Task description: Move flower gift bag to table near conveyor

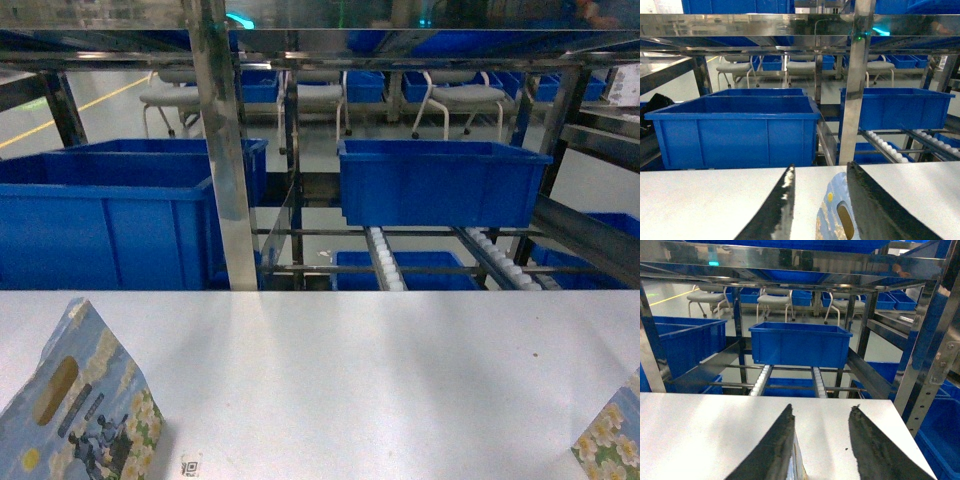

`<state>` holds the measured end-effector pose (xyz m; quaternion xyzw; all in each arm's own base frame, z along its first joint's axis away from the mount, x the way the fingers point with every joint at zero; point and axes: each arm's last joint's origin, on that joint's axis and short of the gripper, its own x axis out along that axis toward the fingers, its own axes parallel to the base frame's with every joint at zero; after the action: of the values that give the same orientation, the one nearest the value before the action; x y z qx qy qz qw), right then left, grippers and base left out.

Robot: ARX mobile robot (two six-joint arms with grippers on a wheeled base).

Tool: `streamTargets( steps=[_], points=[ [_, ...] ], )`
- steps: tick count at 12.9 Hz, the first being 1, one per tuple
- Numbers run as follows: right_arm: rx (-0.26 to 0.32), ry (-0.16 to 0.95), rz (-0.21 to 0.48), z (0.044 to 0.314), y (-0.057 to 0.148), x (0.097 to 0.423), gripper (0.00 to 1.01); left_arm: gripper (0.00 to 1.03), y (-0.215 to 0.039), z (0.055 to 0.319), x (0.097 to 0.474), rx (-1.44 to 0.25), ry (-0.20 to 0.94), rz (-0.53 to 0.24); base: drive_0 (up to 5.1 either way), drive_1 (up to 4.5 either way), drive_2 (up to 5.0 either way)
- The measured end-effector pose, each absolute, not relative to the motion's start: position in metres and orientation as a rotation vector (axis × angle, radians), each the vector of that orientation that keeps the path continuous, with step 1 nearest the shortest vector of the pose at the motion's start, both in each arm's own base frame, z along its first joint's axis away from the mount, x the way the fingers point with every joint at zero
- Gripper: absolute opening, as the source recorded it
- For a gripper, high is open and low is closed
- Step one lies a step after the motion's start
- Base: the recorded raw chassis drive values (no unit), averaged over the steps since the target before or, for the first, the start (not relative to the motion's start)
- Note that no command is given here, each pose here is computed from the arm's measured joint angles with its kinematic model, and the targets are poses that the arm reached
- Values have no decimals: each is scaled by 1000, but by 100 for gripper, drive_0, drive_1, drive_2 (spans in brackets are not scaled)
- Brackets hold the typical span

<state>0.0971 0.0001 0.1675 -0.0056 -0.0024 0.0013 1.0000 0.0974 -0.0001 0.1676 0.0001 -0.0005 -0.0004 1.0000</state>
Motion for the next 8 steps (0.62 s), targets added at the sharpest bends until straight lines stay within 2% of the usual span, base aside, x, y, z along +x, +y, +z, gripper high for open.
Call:
streamTargets(
  steps=[1, 2, 3, 5, 8],
  points=[
    [-12, -5, 3, 167, 0, 97, 41, 45, 0, 168, 97, 0, -1, 0, 0, 0, 0],
    [-12, -5, 3, 167, 0, 97, 49, 54, 0, 168, 97, 0, -1, -1, 0, 0, 0],
    [-12, -5, 3, 167, 0, 97, 52, 55, 0, 168, 97, 0, -1, -1, 0, 0, 0],
    [-12, -5, 3, 167, 0, 97, 60, 63, 0, 168, 97, 0, -1, -1, 0, 0, 0],
    [-12, -5, 3, 167, 0, 97, 76, 79, 0, 168, 97, 0, -1, 0, 0, 0, 0]
  ],
)
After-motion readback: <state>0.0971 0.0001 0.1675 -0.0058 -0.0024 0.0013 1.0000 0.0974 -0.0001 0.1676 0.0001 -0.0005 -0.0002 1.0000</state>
